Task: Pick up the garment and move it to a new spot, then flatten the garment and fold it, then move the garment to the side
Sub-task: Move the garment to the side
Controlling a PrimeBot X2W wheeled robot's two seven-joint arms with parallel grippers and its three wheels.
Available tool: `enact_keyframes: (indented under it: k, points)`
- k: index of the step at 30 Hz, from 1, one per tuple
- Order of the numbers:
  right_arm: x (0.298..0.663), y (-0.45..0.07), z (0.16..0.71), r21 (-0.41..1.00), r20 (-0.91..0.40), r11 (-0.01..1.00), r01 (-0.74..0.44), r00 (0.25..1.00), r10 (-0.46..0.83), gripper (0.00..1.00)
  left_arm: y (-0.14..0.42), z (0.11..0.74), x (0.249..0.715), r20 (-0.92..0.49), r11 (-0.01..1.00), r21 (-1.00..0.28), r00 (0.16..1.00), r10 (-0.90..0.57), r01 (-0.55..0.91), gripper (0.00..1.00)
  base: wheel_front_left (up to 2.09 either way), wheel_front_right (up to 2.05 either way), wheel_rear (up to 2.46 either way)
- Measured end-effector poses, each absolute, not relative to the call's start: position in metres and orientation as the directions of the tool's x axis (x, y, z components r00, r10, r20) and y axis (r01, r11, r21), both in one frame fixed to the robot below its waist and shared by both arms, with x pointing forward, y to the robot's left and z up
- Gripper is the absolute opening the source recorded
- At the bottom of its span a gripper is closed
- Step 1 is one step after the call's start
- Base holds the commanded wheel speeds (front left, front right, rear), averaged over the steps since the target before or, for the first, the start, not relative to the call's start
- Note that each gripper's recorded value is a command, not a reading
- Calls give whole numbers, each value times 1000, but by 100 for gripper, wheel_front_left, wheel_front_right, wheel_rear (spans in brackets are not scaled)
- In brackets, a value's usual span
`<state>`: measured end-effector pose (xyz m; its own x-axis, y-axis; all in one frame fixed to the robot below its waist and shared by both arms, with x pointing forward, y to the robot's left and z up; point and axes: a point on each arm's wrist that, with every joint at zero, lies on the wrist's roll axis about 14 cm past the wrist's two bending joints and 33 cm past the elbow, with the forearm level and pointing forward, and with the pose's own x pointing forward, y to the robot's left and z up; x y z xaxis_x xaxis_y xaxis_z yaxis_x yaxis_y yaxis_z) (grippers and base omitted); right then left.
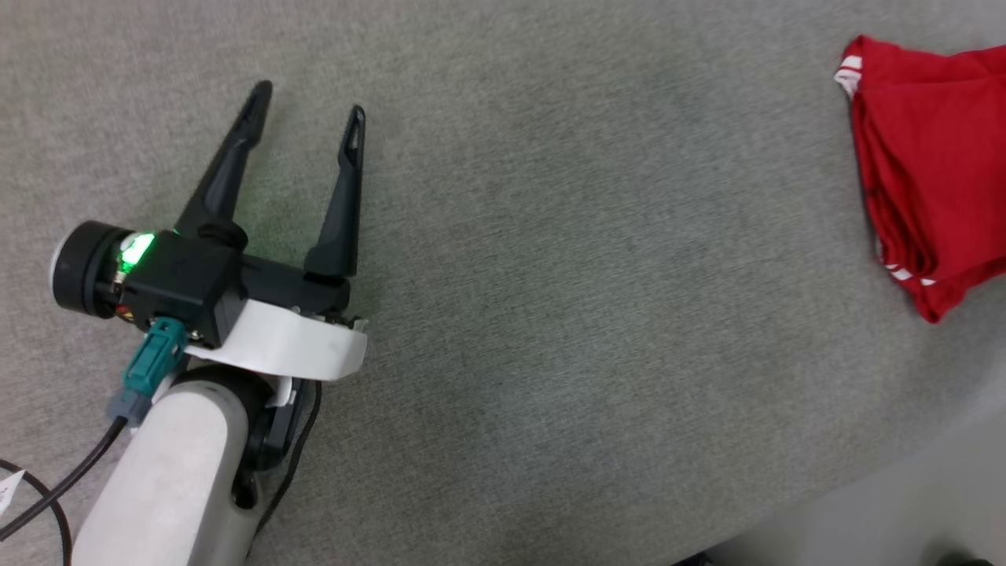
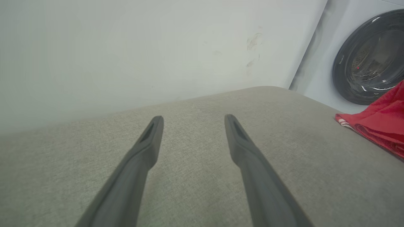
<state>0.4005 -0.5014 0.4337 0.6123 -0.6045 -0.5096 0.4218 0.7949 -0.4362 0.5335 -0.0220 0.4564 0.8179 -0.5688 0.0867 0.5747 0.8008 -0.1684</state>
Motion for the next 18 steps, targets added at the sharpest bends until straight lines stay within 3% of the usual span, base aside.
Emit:
enact_keyframes:
  k: [7,8,9,14,18]
  points:
    - [415,-492,390,-422,-521,801,423,610,-597,0,-18,428,541,46,804,-183,821,-568,566,100,0,0,0]
    - [416,-493,387,-440,-521,799,409,608,-599,22,-17,426,542,41,805,-183,823,-567,564,100,0,0,0]
    - [414,-494,384,-449,-527,795,407,598,-604,100,-16,424,541,37,806,-183,824,-566,562,100,0,0,0]
    - [409,-499,387,-469,-503,779,416,599,-623,100,-12,425,540,38,815,-184,832,-553,550,100,0,0,0]
    - [410,-499,409,-464,-444,773,433,641,-626,100,-9,434,533,47,825,-194,845,-533,531,100,0,0,0]
